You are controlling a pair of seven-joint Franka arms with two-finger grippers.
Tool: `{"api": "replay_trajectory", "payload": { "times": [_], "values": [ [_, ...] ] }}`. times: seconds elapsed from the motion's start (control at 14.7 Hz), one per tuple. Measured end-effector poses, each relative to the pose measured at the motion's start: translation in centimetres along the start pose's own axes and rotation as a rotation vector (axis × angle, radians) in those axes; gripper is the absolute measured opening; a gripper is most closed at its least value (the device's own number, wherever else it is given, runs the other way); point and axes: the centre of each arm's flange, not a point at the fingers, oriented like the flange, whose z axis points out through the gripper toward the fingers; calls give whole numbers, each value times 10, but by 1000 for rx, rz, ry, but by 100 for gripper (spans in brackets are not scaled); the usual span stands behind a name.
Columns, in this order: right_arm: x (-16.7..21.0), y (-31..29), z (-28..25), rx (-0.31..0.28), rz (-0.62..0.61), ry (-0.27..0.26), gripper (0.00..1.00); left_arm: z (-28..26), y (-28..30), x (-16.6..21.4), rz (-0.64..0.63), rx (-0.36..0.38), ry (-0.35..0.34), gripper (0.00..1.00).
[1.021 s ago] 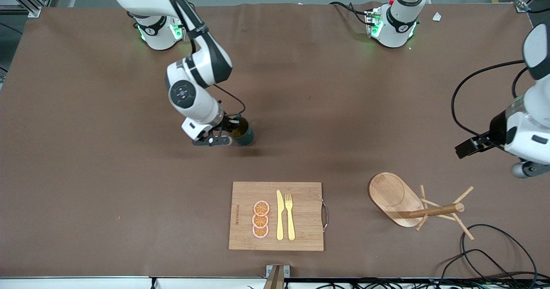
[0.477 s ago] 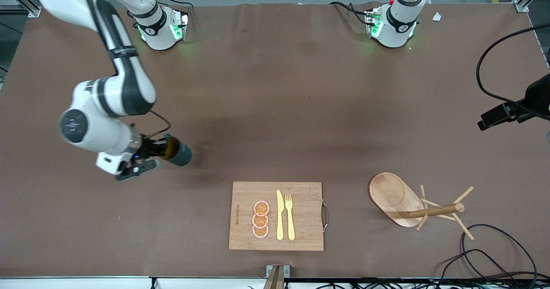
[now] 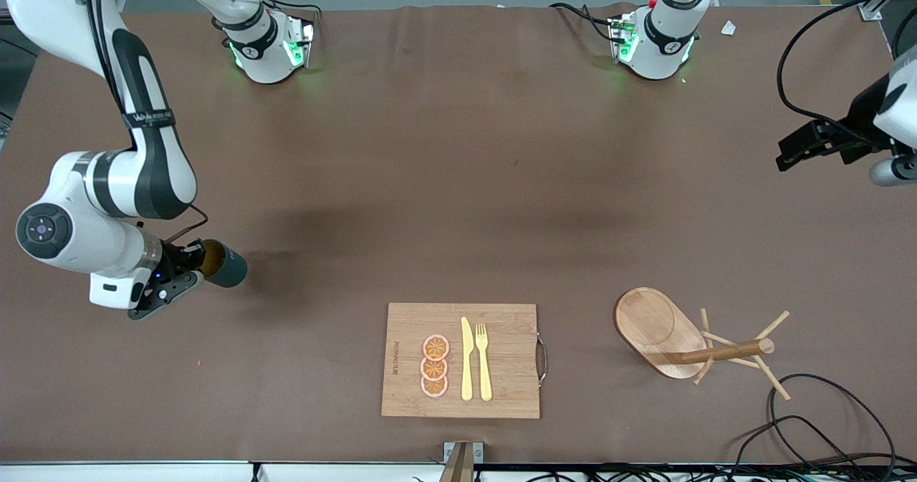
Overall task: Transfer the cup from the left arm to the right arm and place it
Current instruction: 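Carry the teal mug away from the stand with the right gripper, then set the teal mug down, open and raise the right gripper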
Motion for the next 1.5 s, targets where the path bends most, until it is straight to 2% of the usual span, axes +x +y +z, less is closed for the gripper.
{"api": "replay_trajectory", "payload": {
  "times": [0.34, 0.61, 0.75, 0.89, 1.23, 1.43, 1.5],
  "values": [
    [-16, 41, 50, 6, -59, -21, 4, 2, 11, -25, 23, 12, -13, 100],
    [-13, 44, 60, 4, -64, -21, 4, -2, 25, -36, 50, 17, -4, 100],
    [-11, 44, 60, 0, -67, -17, 7, -1, 28, -35, 55, 16, 4, 100],
    [-5, 44, 55, -9, -70, -5, 21, -2, 28, -34, 54, 14, 12, 100],
    [9, 57, 1, -61, -47, 54, 69, -3, 27, -33, 52, 13, 22, 100],
    [8, 52, -77, -91, 129, 123, 98, -4, 25, -33, 49, 12, 24, 100],
    [7, 41, -104, -88, 187, 136, 100, -4, 25, -32, 48, 12, 25, 100]
  ]
}}
